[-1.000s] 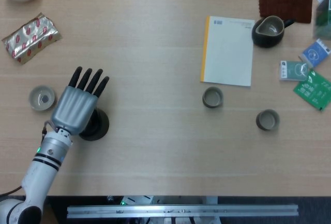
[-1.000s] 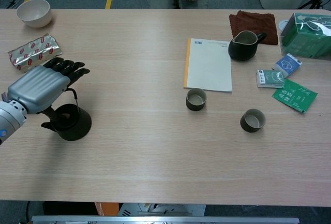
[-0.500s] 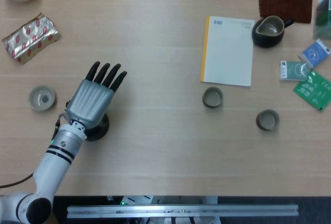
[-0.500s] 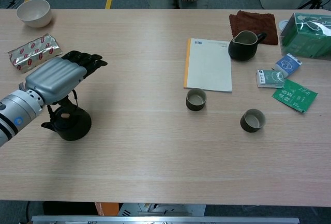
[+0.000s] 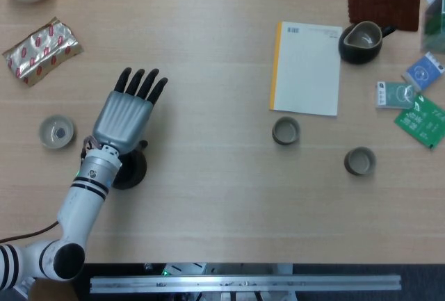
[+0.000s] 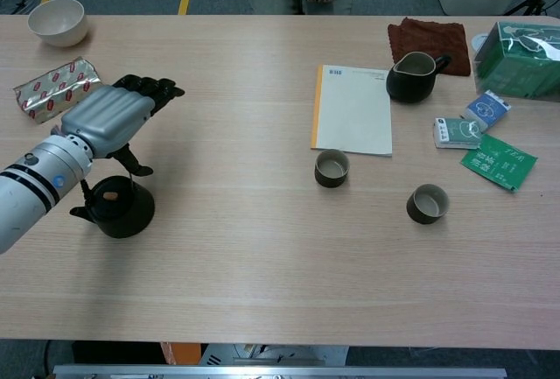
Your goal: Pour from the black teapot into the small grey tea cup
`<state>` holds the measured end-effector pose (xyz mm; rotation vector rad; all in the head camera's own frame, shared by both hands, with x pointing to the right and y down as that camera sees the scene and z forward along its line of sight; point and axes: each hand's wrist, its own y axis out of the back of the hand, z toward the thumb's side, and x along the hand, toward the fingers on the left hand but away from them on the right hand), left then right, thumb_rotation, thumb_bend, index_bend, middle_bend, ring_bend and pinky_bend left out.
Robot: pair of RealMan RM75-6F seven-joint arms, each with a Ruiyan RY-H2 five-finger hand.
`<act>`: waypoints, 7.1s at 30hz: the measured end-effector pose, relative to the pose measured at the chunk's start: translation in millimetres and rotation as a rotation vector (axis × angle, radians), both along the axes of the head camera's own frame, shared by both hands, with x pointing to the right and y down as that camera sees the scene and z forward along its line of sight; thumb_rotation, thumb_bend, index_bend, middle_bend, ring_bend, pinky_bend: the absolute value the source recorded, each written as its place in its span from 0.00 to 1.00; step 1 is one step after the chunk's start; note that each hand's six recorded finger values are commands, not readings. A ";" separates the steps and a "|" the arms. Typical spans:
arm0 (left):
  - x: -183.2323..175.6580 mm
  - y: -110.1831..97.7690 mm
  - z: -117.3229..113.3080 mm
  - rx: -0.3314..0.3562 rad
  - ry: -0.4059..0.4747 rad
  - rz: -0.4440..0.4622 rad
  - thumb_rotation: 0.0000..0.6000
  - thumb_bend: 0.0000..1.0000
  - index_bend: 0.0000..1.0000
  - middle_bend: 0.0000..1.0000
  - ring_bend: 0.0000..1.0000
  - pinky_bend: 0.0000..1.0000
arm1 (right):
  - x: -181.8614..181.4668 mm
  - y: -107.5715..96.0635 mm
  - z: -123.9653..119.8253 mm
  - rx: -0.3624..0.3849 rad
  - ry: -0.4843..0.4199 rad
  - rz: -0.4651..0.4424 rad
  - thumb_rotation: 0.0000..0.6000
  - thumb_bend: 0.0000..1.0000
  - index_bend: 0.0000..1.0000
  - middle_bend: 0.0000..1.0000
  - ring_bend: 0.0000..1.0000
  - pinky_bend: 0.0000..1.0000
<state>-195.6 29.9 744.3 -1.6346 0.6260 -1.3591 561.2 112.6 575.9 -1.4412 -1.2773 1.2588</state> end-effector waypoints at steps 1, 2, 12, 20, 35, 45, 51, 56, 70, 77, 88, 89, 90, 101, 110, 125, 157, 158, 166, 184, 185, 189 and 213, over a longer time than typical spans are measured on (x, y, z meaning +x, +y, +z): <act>-2.1 -1.6 1.5 -0.002 -0.007 -0.010 1.00 0.09 0.00 0.00 0.00 0.00 | 0.4 0.0 -0.2 0.001 0.000 0.001 1.00 0.15 0.27 0.25 0.14 0.27; -4.2 -3.0 2.9 -0.003 -0.014 -0.017 1.00 0.09 0.00 0.00 0.00 0.00 | 0.5 -0.1 -0.3 0.001 0.001 0.001 1.00 0.15 0.27 0.25 0.14 0.27; -37.0 -15.5 12.4 0.010 -0.137 -0.087 1.00 0.09 0.00 0.00 0.00 0.00 | -1.2 -0.5 0.5 0.001 -0.003 -0.004 1.00 0.15 0.27 0.25 0.14 0.27; -75.0 -19.4 10.4 0.015 -0.230 -0.136 1.00 0.09 0.00 0.00 0.00 0.00 | -3.8 -1.9 0.3 0.003 -0.004 -0.010 1.00 0.15 0.27 0.25 0.14 0.27; -133.2 4.8 0.7 -0.058 -0.327 -0.204 1.00 0.09 0.00 0.00 0.00 0.00 | -8.9 -3.7 -0.6 0.008 -0.008 -0.022 1.00 0.15 0.27 0.25 0.14 0.27; -143.1 31.4 -9.6 -0.110 -0.330 -0.210 1.00 0.09 0.00 0.00 0.00 0.00 | -9.2 -3.8 -0.8 0.011 -0.009 -0.024 1.00 0.15 0.27 0.25 0.14 0.27; -139.9 45.3 -12.4 -0.139 -0.331 -0.193 1.00 0.09 0.00 0.00 0.00 0.00 | -8.5 -3.5 -0.3 0.010 -0.010 -0.023 1.00 0.15 0.27 0.25 0.14 0.27; -137.5 56.2 -16.9 -0.166 -0.331 -0.184 1.00 0.09 0.00 0.00 0.00 0.00 | -8.1 -3.6 0.2 0.008 -0.011 -0.023 1.00 0.15 0.27 0.25 0.14 0.27; -125.1 80.8 -24.5 -0.210 -0.325 -0.128 1.00 0.09 0.00 0.00 0.00 0.00 | -7.3 -3.7 1.1 0.008 -0.015 -0.023 1.00 0.15 0.27 0.25 0.14 0.27; -125.3 79.3 -26.6 -0.204 -0.336 -0.129 1.00 0.09 0.00 0.00 0.00 0.00 | -7.0 -3.5 0.6 0.009 -0.015 -0.023 1.00 0.15 0.27 0.25 0.14 0.27; -111.2 87.9 -30.9 -0.209 -0.288 -0.106 1.00 0.09 0.00 0.00 0.00 0.00 | -8.5 -4.1 0.7 0.011 -0.021 -0.028 1.00 0.15 0.27 0.25 0.14 0.27; -109.8 88.8 -30.3 -0.212 -0.285 -0.102 1.00 0.09 0.00 0.00 0.00 0.00 | -8.3 -4.0 0.5 0.012 -0.021 -0.027 1.00 0.15 0.27 0.25 0.14 0.27; -108.3 89.6 -29.5 -0.215 -0.282 -0.099 1.00 0.09 0.00 0.00 0.00 0.00 | -8.0 -3.7 0.4 0.012 -0.022 -0.026 1.00 0.15 0.27 0.25 0.14 0.27; -85.8 83.4 -24.2 -0.218 -0.245 -0.065 1.00 0.09 0.00 0.00 0.00 0.00 | -4.6 -2.1 -0.4 0.013 -0.022 -0.017 1.00 0.15 0.27 0.25 0.14 0.27; -70.6 63.2 -19.6 -0.212 -0.212 -0.081 1.00 0.09 0.00 0.00 0.00 0.00 | -1.1 -1.6 0.4 0.013 -0.023 -0.008 1.00 0.15 0.27 0.25 0.14 0.27; -53.1 30.4 -19.0 -0.165 -0.196 -0.095 1.00 0.09 0.00 0.00 0.00 0.00 | 0.6 -2.0 2.0 0.011 -0.024 -0.001 1.00 0.15 0.27 0.25 0.14 0.27; -47.7 3.0 -15.6 -0.133 -0.177 -0.158 1.00 0.09 0.00 0.00 0.00 0.00 | 0.5 -2.7 3.6 0.006 -0.024 0.000 1.00 0.15 0.27 0.25 0.14 0.27; -49.1 4.4 -16.6 -0.138 -0.177 -0.160 1.00 0.09 0.00 0.00 0.00 0.00 | 0.1 -3.0 3.6 0.006 -0.024 -0.001 1.00 0.15 0.27 0.25 0.14 0.27; -56.5 13.7 -28.7 -0.125 -0.150 -0.154 1.00 0.09 0.00 0.00 0.00 0.00 | -2.2 -2.9 4.7 0.005 -0.028 -0.007 1.00 0.15 0.27 0.25 0.14 0.27; -41.3 39.5 -39.7 -0.031 0.083 -0.062 1.00 0.09 0.31 0.30 0.17 0.00 | -2.9 -3.1 7.8 -0.002 -0.032 -0.014 1.00 0.15 0.27 0.25 0.14 0.27; -40.8 41.0 -38.3 -0.036 0.083 -0.059 1.00 0.09 0.32 0.31 0.18 0.00 | -2.6 -2.8 7.7 -0.002 -0.032 -0.013 1.00 0.15 0.27 0.25 0.14 0.27; -38.8 45.3 -35.0 -0.043 0.085 -0.046 1.00 0.10 0.33 0.36 0.22 0.00 | -1.0 -1.3 7.2 -0.001 -0.032 -0.009 1.00 0.15 0.27 0.25 0.14 0.27; -34.7 49.7 -14.3 -0.035 0.097 -0.027 1.00 0.09 0.38 0.38 0.23 0.00 | 2.6 2.0 6.3 -0.004 -0.024 0.004 1.00 0.15 0.27 0.25 0.14 0.27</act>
